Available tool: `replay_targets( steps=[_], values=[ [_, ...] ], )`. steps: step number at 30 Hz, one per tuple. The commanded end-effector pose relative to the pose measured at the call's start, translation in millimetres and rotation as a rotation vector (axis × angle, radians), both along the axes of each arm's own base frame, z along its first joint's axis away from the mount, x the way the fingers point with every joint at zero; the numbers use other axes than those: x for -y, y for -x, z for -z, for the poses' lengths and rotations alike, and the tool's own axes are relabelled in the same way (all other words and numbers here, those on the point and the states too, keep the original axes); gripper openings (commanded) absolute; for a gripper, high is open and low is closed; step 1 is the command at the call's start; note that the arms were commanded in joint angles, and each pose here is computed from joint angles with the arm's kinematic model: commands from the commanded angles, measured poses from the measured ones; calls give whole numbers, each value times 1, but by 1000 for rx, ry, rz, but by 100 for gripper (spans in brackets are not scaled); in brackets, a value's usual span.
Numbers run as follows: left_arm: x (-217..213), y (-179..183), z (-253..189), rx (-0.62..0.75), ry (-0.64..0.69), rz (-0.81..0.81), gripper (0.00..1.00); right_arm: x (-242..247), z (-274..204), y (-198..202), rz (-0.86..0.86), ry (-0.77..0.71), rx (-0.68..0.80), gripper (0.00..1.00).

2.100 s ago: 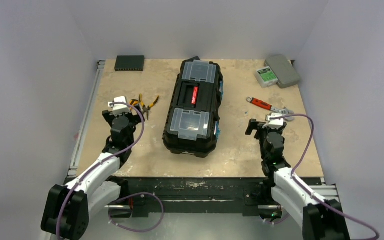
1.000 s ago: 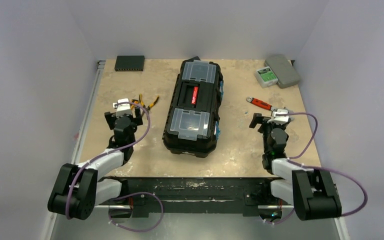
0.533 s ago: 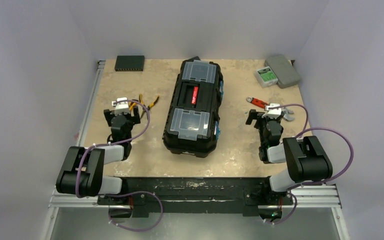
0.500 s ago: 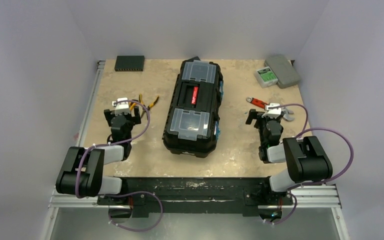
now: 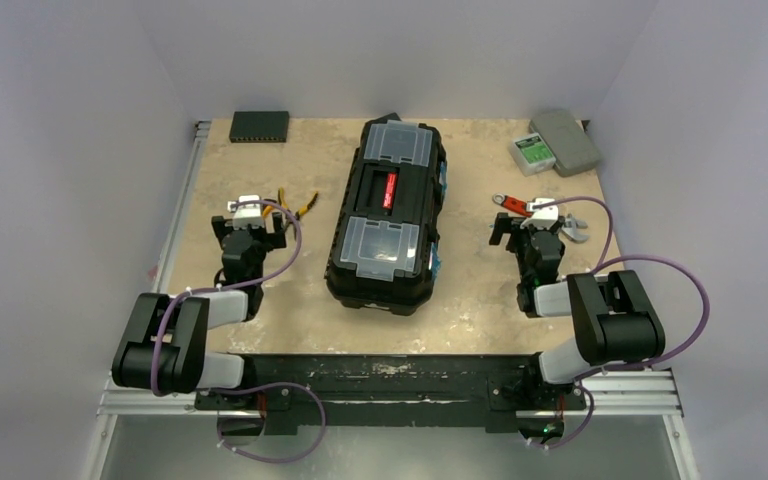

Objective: Pack the tool kit
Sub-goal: Reset both arms

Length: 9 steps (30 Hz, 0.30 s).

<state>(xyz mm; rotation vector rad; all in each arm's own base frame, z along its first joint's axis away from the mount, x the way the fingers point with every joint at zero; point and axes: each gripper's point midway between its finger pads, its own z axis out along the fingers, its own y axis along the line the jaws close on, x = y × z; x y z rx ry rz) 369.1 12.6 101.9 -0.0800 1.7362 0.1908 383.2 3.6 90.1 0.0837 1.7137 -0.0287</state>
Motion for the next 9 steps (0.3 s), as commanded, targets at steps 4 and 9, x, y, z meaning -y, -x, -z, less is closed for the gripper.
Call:
replay_targets(
  steps=[4, 9],
  values=[
    [3, -8, -20, 72, 10, 17, 100, -1, -16, -9, -14, 8, 48, 99],
    [2, -7, -19, 69, 10, 15, 100, -1, -15, -9, -13, 9, 47, 99]
  ],
)
